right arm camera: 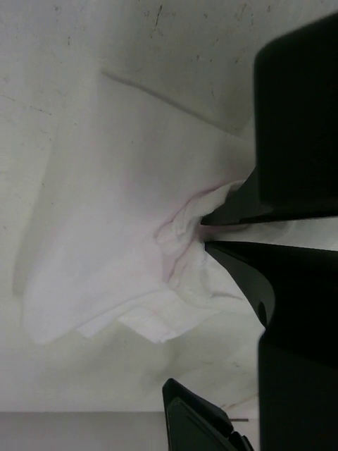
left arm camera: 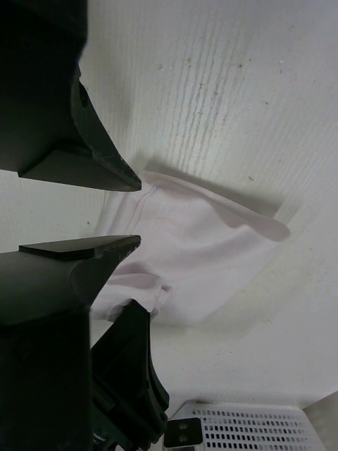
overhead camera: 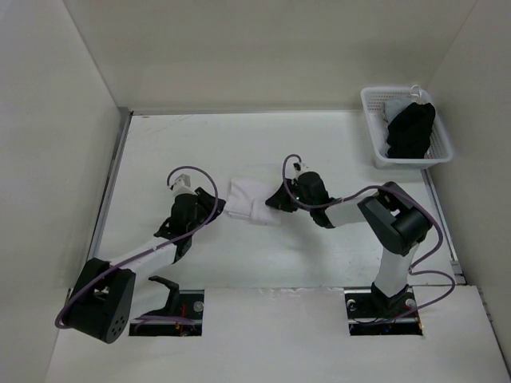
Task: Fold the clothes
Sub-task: Fold the tank top
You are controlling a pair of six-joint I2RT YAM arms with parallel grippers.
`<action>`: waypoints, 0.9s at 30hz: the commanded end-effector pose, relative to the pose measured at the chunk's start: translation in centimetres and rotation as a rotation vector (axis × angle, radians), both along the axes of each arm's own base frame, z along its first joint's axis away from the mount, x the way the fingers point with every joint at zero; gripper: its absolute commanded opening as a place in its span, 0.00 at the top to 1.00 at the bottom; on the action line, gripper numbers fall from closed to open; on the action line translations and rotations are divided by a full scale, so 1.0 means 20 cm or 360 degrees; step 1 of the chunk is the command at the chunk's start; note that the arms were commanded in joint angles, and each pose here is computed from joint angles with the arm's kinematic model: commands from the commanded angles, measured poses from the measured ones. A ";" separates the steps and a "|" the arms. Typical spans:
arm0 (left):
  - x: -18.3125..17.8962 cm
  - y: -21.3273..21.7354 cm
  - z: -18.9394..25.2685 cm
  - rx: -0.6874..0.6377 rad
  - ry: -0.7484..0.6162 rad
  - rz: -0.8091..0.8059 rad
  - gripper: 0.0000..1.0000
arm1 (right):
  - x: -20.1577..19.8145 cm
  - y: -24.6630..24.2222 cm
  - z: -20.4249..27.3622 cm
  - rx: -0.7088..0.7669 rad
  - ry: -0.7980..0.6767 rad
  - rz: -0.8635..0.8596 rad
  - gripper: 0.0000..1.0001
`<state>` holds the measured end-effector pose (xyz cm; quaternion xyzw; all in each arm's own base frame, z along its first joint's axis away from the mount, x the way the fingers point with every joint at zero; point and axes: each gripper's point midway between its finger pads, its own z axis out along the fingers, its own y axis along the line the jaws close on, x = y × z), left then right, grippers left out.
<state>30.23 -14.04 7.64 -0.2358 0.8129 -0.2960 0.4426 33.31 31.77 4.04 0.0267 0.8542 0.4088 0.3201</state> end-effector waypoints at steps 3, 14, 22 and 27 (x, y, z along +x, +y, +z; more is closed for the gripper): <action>0.03 0.02 0.17 -0.0047 -0.0183 0.0012 0.68 | 0.08 0.03 0.37 0.0243 -0.0226 -0.0033 0.70; -0.03 0.21 0.21 0.0108 -0.0187 0.0132 0.54 | -0.05 -0.29 0.86 0.0350 -0.0569 -0.0257 0.35; -0.11 0.37 0.16 0.0179 -0.0066 0.0238 0.47 | -0.02 -0.80 0.67 0.0083 -0.0666 -0.0806 0.26; -0.12 0.45 0.12 0.0180 -0.0011 0.0299 0.43 | -0.01 -0.90 0.64 0.0122 -0.0614 -0.0938 0.21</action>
